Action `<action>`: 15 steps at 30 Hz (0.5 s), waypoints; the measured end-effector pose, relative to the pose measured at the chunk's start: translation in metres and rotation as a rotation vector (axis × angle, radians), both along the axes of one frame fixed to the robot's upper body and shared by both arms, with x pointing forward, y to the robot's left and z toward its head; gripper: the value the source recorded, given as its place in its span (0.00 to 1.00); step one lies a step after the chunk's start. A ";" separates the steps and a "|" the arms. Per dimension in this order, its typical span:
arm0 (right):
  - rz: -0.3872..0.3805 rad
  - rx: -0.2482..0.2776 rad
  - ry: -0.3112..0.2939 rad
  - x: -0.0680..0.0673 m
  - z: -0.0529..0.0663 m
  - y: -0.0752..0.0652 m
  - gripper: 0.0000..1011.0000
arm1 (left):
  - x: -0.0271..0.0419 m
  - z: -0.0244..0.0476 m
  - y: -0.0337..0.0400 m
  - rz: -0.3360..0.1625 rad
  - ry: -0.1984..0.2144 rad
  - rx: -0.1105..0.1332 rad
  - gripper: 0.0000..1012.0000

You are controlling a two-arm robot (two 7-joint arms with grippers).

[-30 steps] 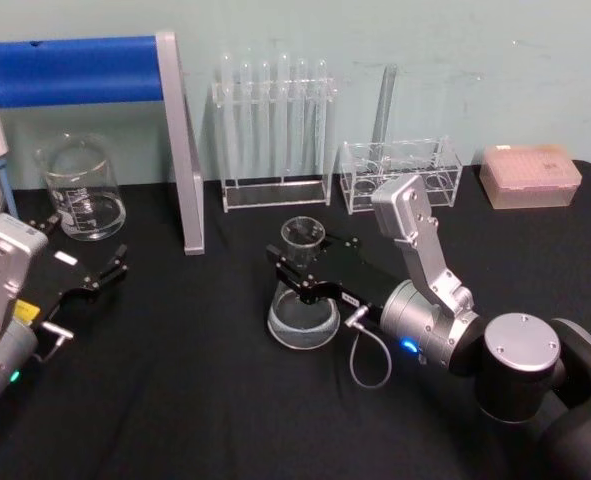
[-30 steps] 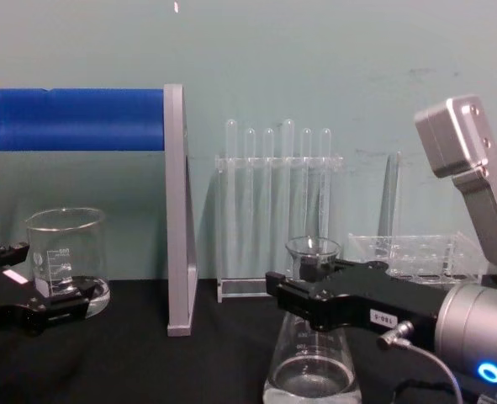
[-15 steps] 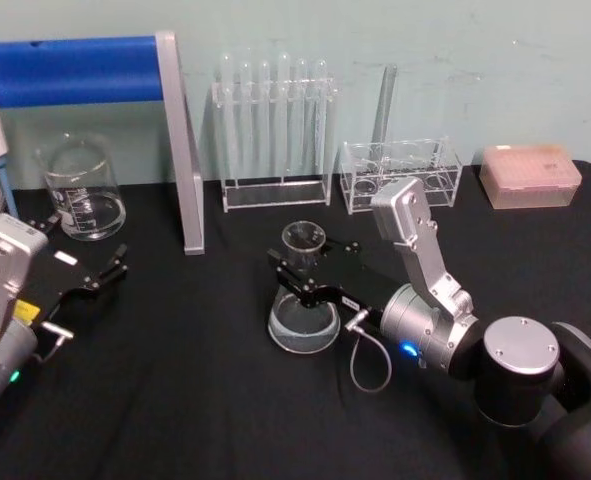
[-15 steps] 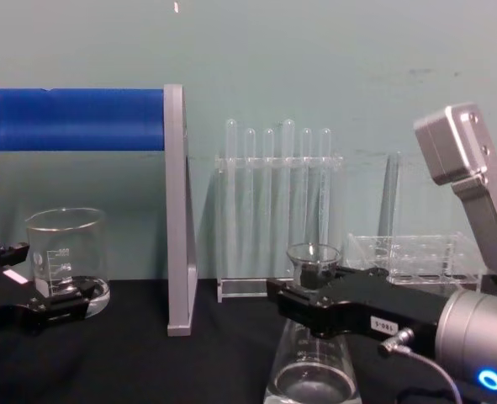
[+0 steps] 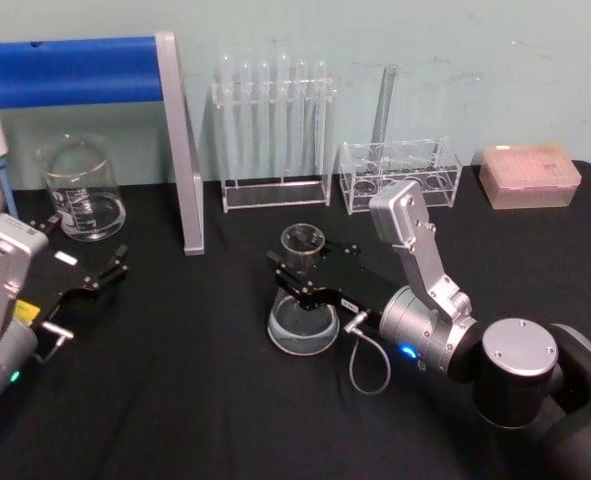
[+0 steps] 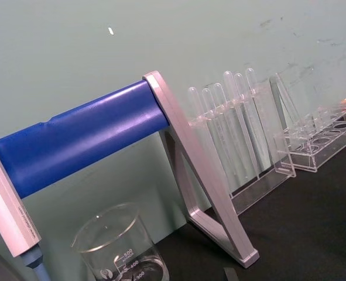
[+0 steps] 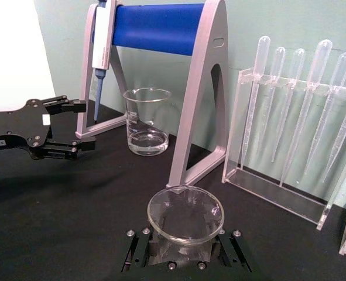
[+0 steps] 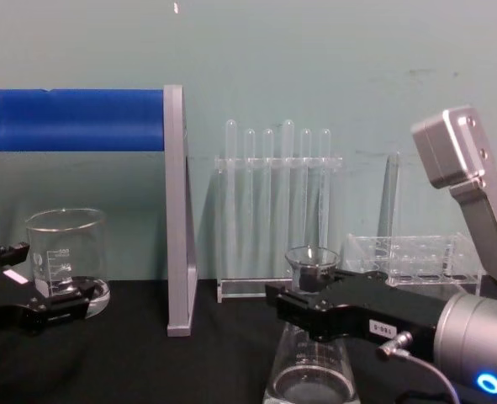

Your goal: Grasp the erlenmeyer flask with one hand, shake it three times, then place it back.

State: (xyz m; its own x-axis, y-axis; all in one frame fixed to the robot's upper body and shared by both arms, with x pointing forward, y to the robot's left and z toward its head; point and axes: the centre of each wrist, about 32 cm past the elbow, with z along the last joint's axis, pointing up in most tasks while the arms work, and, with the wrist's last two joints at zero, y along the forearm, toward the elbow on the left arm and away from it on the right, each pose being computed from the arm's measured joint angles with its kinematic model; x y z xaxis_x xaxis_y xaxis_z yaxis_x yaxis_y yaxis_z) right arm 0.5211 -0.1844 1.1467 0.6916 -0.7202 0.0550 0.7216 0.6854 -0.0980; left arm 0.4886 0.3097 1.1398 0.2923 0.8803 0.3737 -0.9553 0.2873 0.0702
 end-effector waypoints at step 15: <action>-0.001 -0.002 0.002 0.000 0.000 0.000 0.53 | 0.0000 0.0000 0.0000 0.000 0.000 0.000 0.99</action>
